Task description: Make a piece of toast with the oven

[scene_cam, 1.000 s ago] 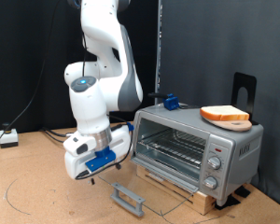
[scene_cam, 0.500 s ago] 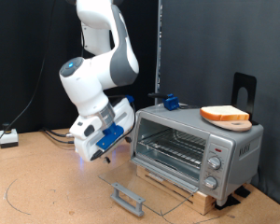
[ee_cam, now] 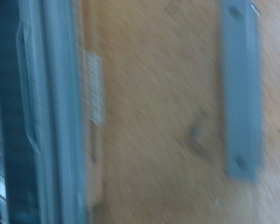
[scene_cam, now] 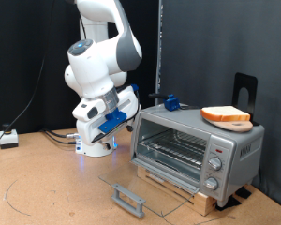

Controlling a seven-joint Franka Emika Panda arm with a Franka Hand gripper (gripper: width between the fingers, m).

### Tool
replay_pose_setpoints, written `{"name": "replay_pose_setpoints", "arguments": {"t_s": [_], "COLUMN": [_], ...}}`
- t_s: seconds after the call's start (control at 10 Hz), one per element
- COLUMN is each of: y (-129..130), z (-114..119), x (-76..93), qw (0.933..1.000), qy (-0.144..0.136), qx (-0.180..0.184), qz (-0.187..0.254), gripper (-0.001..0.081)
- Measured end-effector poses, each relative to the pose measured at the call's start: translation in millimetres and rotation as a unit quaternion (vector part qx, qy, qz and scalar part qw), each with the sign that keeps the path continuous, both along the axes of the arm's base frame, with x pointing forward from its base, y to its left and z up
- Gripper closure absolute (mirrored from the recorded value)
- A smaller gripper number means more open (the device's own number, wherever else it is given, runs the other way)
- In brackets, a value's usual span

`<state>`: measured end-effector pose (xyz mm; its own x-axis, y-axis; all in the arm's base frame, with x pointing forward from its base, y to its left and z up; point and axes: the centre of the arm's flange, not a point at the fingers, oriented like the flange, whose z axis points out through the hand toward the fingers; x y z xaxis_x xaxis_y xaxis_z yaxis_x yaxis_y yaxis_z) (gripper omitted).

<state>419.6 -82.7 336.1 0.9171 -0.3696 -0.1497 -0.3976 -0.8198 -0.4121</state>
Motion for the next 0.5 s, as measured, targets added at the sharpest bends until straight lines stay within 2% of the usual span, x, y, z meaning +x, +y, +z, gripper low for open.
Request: {"name": "replay_pose_setpoints", "arguments": {"t_s": [0.1, 0.2, 0.4, 0.5], "y": [15.1, 31.2, 60.8, 74.1], "z": [6.5, 13.9, 30.7, 39.4], "x": [5.6, 8.6, 7.0, 3.4], "qw": [0.9978, 0.991, 0.9669, 0.9523], "qy": [-0.044, -0.084, -0.13, -0.143], "qx": [0.044, 0.093, 0.192, 0.224], "qz": [0.025, 0.048, 0.106, 0.151], "gripper": [-0.0003, -0.0003, -0.0003, -0.0003]}}
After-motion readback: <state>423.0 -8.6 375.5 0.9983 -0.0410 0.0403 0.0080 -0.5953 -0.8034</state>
